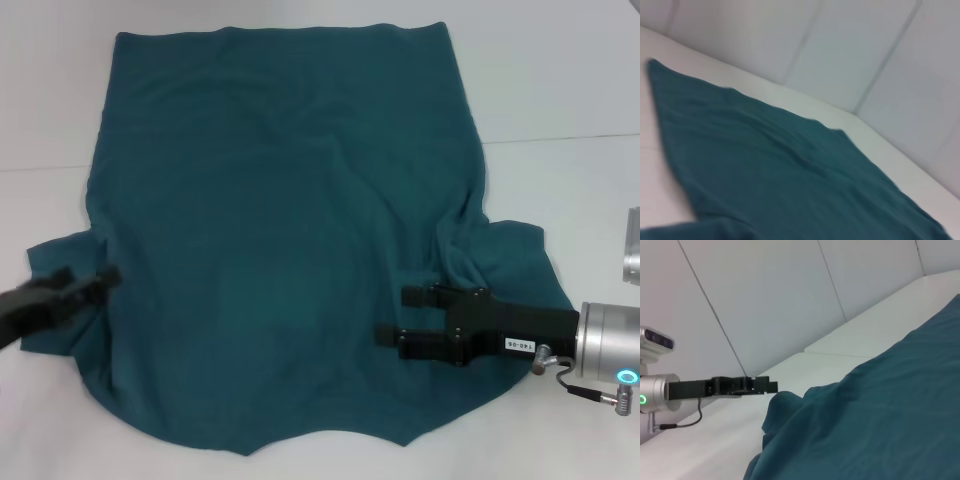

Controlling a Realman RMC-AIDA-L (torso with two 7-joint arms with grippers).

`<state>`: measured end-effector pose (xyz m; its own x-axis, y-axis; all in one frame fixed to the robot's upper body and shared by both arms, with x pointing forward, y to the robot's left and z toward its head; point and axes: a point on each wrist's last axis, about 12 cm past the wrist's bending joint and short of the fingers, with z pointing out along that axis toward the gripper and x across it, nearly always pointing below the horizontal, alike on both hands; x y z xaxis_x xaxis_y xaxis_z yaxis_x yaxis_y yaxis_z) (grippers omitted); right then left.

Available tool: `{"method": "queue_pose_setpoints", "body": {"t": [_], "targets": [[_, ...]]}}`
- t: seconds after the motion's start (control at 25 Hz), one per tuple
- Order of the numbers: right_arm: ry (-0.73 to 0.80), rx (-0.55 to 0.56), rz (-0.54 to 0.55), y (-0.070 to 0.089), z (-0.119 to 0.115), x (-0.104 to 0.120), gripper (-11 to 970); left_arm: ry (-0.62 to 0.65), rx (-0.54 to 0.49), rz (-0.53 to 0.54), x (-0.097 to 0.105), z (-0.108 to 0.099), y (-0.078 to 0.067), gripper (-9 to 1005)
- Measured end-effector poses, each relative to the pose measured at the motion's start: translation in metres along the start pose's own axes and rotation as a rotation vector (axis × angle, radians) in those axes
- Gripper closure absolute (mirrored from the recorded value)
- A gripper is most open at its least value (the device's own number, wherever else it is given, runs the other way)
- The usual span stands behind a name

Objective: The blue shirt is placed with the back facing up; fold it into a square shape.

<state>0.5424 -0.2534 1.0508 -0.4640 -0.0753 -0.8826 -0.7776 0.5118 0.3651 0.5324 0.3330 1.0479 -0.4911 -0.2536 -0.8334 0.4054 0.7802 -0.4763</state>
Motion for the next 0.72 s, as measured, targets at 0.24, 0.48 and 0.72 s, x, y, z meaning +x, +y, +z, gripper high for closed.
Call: {"method": "queue_pose_setpoints", "body": {"t": [0.24, 0.48, 0.72], "targets": [[-0.01, 0.004, 0.013, 0.0, 0.001, -0.001, 47, -0.021, -0.115, -0.007, -0.008, -0.008, 0.016, 76], [-0.022, 0.007, 0.023, 0.0, 0.001, -0.002, 47, -0.007, -0.181, -0.001, -0.009, -0.01, 0.024, 76], [-0.023, 0.008, 0.019, -0.001, 0.001, -0.003, 47, 0.001, -0.212, -0.003, -0.006, -0.012, 0.028, 77]]}}
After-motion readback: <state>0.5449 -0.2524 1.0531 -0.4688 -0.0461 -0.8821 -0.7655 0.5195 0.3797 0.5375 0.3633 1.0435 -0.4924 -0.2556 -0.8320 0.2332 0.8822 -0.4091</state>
